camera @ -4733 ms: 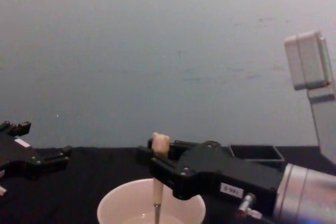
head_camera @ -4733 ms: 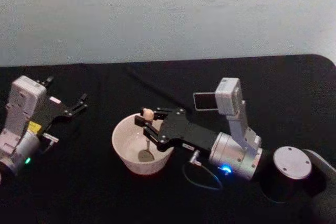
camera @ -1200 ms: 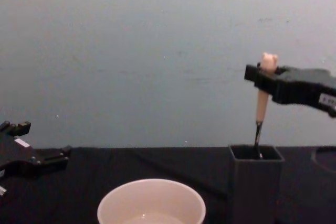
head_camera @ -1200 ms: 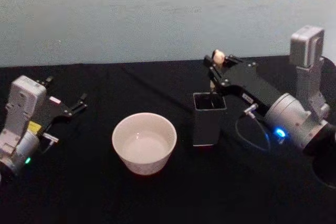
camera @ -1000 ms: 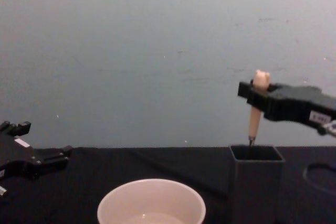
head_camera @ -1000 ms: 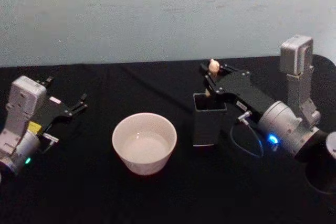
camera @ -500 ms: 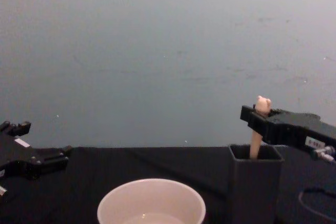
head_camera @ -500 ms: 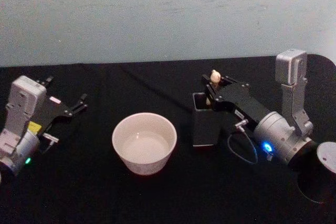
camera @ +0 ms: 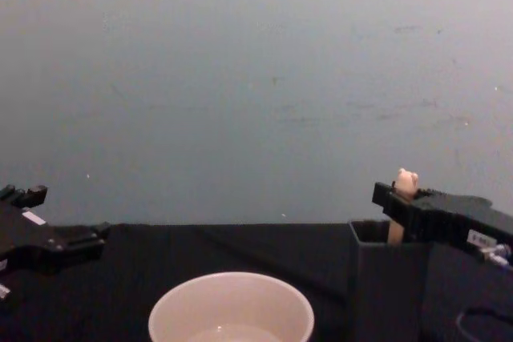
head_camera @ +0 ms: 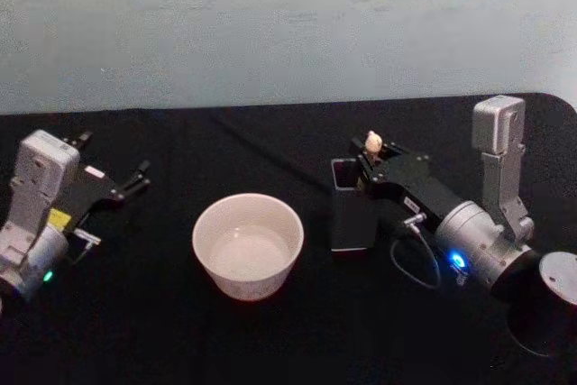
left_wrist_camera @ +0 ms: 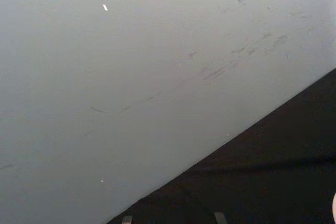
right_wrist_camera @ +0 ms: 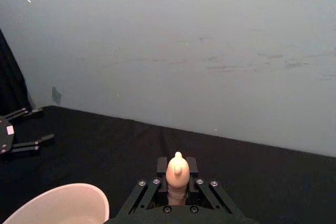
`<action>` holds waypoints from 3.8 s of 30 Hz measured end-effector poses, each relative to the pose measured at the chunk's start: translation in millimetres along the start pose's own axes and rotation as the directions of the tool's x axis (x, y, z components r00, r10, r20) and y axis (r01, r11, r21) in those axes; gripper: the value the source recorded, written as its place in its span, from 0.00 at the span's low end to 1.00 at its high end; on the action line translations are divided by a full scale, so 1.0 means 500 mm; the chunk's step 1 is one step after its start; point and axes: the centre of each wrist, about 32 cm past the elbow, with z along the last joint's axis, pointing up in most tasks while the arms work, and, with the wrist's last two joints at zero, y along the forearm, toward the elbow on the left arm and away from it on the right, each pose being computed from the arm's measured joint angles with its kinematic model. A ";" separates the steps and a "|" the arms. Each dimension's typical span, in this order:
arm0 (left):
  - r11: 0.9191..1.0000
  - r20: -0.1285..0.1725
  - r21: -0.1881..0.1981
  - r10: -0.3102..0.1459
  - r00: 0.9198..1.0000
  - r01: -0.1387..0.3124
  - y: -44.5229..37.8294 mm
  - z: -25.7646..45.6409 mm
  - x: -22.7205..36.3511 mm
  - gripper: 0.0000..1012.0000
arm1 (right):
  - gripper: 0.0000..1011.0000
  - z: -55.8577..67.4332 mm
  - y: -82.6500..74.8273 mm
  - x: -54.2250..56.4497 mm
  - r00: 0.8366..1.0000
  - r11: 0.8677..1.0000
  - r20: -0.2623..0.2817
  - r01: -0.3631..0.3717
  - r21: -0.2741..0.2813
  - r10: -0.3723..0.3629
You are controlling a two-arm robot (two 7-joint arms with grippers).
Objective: Pick up the stirring spoon with one hand, stir inside the cup, then place it back in its original position.
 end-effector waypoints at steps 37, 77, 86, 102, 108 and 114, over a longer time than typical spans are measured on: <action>1.000 0.000 0.000 0.000 1.000 0.000 0.000 0.000 0.000 0.99 | 0.72 -0.003 0.002 0.000 1.000 1.000 -0.001 0.000 -0.013 0.000; 1.000 0.000 0.000 0.000 1.000 0.000 0.000 0.000 0.000 0.99 | 0.99 0.027 -0.051 0.113 0.962 0.978 0.176 0.204 0.045 -0.208; 1.000 0.000 0.000 0.000 1.000 0.000 0.000 0.000 0.000 0.99 | 0.99 -0.034 -0.061 0.109 0.967 0.975 0.178 0.201 -0.095 -0.182; 1.000 0.000 0.000 0.000 1.000 0.000 0.000 0.000 0.000 0.99 | 0.99 -0.065 -0.058 0.103 0.973 0.973 0.168 0.182 -0.145 -0.157; 1.000 0.000 0.000 0.000 1.000 0.000 0.000 0.000 0.000 0.99 | 0.99 -0.064 -0.058 0.103 0.973 0.973 0.169 0.182 -0.143 -0.157; 1.000 0.000 0.000 0.000 1.000 0.000 0.000 0.000 0.000 0.99 | 0.99 -0.063 -0.058 0.103 0.973 0.973 0.168 0.182 -0.141 -0.158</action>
